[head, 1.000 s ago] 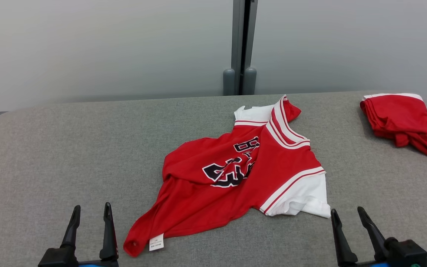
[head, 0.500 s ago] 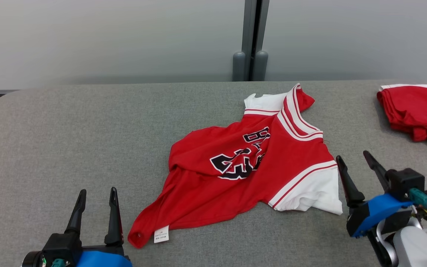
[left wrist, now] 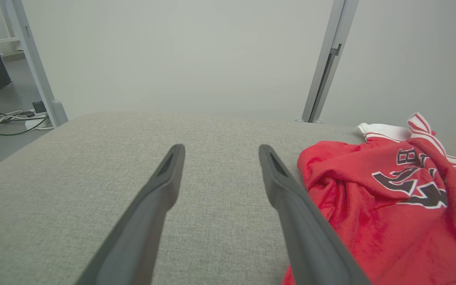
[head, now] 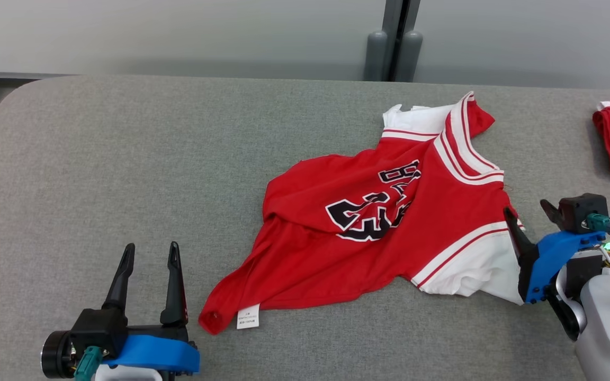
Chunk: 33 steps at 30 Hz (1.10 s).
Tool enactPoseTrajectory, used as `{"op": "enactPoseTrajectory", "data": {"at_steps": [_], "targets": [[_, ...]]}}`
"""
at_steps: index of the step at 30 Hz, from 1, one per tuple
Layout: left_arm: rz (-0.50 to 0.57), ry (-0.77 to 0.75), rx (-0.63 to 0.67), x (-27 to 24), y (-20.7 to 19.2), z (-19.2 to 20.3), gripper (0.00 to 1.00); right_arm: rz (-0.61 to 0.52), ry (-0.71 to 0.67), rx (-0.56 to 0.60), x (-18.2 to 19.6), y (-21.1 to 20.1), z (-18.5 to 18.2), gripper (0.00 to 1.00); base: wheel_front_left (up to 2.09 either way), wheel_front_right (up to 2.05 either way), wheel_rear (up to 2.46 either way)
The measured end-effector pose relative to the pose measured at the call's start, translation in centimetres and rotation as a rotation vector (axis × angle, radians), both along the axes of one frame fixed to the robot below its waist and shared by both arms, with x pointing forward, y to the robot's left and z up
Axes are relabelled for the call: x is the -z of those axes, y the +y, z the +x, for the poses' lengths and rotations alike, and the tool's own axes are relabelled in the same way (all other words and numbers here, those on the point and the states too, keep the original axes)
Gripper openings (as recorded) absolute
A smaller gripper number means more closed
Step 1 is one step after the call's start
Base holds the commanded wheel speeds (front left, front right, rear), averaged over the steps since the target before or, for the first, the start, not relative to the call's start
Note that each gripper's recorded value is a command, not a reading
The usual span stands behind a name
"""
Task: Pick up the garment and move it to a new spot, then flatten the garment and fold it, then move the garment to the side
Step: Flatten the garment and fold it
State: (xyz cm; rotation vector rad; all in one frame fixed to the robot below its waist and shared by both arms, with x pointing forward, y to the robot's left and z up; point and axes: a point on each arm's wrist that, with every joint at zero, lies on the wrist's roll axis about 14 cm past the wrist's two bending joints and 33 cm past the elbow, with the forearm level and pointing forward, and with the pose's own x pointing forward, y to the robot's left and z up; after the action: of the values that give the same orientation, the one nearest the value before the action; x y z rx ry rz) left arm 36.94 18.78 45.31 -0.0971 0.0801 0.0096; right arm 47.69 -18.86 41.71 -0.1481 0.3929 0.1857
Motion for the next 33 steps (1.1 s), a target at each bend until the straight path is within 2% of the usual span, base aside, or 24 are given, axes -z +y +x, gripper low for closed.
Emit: {"op": "enactPoseTrajectory", "data": {"at_steps": [1,8,9,10,11,15,21,24,25,26,33], "targets": [[0.001,0.004,-0.007,0.1,0.2,0.1,1.00,0.002,0.050,-0.004,1.4,0.3,0.0,1.00,0.00,0.00,0.00],[0.002,0.016,-0.015,0.5,0.5,0.0,1.00,-0.015,0.183,-0.013,4.7,0.8,-0.7,1.00,0.00,0.00,0.00],[0.002,0.017,-0.016,0.5,0.5,0.0,1.00,-0.011,0.196,-0.013,5.0,0.9,-0.8,0.47,0.00,0.00,0.00],[0.002,0.016,-0.016,0.5,0.5,0.0,1.00,-0.008,0.204,-0.016,5.1,1.1,-0.8,0.08,0.00,0.00,0.00],[0.001,0.017,-0.016,0.5,0.4,0.0,1.00,0.001,0.210,-0.015,5.2,1.3,-0.7,0.00,0.00,0.00,0.00],[-0.001,0.017,-0.021,0.5,0.5,-0.1,1.00,0.024,0.191,-0.025,4.6,2.1,0.0,0.00,0.00,0.00,0.00],[0.002,-0.001,-0.027,-0.1,0.7,-0.1,1.00,0.072,-0.037,0.010,-0.9,1.2,3.9,0.00,0.00,0.00,0.00],[0.002,-0.007,-0.030,-0.4,0.8,-0.2,1.00,0.072,-0.011,0.015,-0.2,1.4,3.4,0.00,0.00,0.00,0.00],[0.002,-0.007,-0.030,-0.4,0.8,-0.2,1.00,0.072,-0.011,0.015,-0.2,1.4,3.4,0.42,0.00,0.00,0.00],[0.002,-0.009,-0.031,-0.4,0.8,-0.3,1.00,0.071,0.004,0.012,0.2,1.6,3.1,1.00,0.00,0.00,0.00],[-0.002,-0.013,-0.023,-0.6,0.5,-0.7,1.00,0.097,-0.053,0.030,-0.8,1.3,2.4,1.00,0.00,0.00,0.00]]}}
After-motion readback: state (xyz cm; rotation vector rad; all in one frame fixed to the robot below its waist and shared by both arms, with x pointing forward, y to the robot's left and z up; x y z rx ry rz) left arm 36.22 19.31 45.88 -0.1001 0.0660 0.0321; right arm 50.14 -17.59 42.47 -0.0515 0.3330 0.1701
